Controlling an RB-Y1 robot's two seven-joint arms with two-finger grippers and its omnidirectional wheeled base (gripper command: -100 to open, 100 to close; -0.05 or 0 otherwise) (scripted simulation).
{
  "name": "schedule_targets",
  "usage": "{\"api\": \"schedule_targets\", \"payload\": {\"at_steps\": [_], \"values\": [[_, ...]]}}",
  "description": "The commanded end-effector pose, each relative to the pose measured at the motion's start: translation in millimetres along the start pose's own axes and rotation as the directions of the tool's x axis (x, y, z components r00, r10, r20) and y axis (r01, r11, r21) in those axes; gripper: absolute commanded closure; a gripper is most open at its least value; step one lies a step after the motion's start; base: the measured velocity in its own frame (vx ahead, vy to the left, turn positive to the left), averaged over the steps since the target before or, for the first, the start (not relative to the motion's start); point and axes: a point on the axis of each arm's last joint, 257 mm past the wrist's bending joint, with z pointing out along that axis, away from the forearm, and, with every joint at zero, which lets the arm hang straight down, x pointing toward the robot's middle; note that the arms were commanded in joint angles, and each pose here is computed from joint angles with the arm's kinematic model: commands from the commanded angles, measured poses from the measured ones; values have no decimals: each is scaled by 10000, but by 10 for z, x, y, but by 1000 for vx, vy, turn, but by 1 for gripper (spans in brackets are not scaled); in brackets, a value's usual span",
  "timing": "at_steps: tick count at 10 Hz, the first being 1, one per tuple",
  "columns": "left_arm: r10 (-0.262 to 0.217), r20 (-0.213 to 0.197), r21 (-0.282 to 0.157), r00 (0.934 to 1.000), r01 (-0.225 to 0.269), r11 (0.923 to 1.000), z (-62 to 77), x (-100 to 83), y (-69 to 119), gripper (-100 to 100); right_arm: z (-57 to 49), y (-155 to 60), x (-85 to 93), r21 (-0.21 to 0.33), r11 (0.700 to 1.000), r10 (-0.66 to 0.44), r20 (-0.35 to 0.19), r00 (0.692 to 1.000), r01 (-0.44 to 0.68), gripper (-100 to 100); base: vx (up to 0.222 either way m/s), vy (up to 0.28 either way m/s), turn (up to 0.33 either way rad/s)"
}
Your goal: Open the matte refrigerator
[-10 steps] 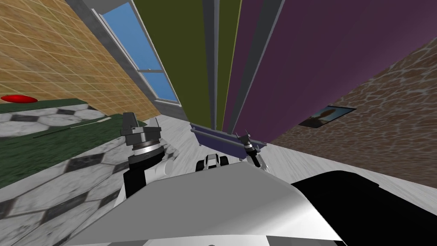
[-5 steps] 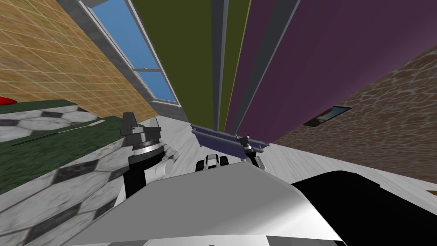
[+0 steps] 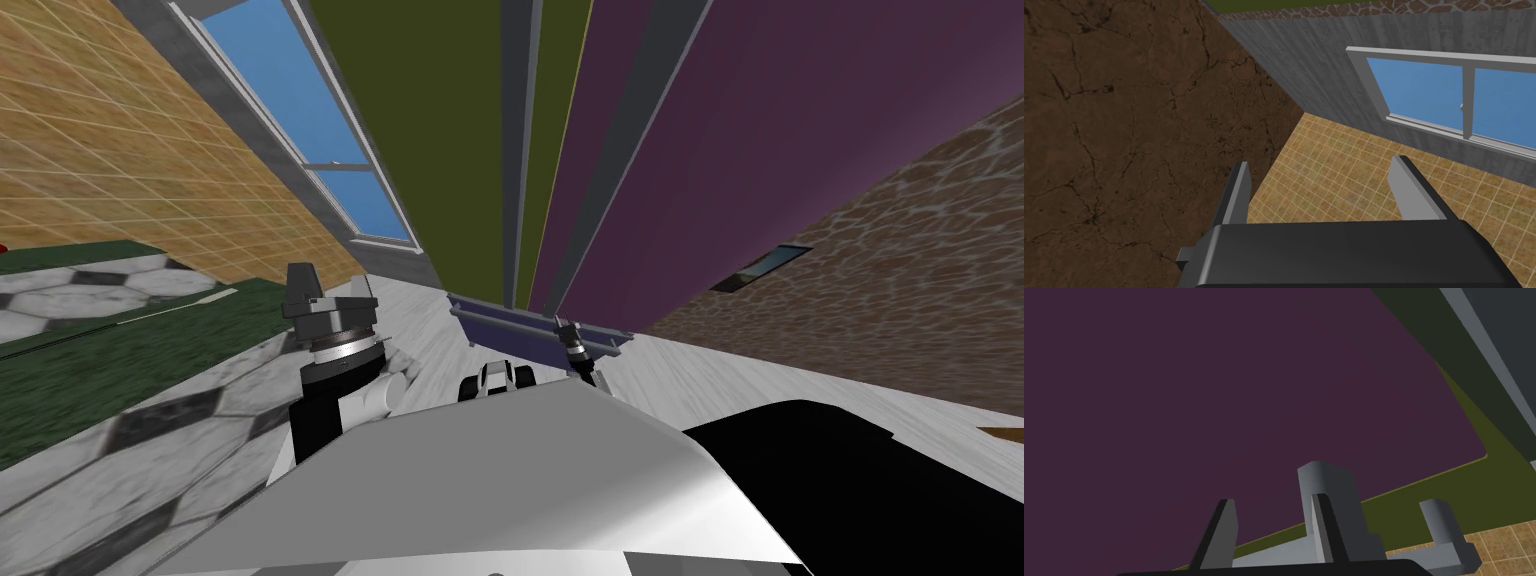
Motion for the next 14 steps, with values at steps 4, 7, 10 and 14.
{"api": "schedule_targets", "payload": {"at_steps": [4, 7, 10, 14], "values": [[0, 0, 0, 10000, 0, 10000, 0, 0, 0, 0, 70, -49, 39, 242, 9997, 41, -336, 9994, -33, -100, 17, 11, -25], [0, 0, 1, 10000, 0, 10000, 0, 0, 0, 0, 13, 16, 15, 214, 9998, 20, -308, 9995, -13, 100, 14, 16, 6], [0, -1, 0, 10000, 0, 10000, 0, 0, 0, 0, 41, 106, -79, -137, 9996, 244, 79, 9997, -243, 100, -58, -37, 62], [-1, -2, 2, 10000, 1, 10000, 1, 1, 0, 0, 130, 191, -275, -760, 9953, 665, 906, 9937, -597, 100, -232, -120, 124]]}}
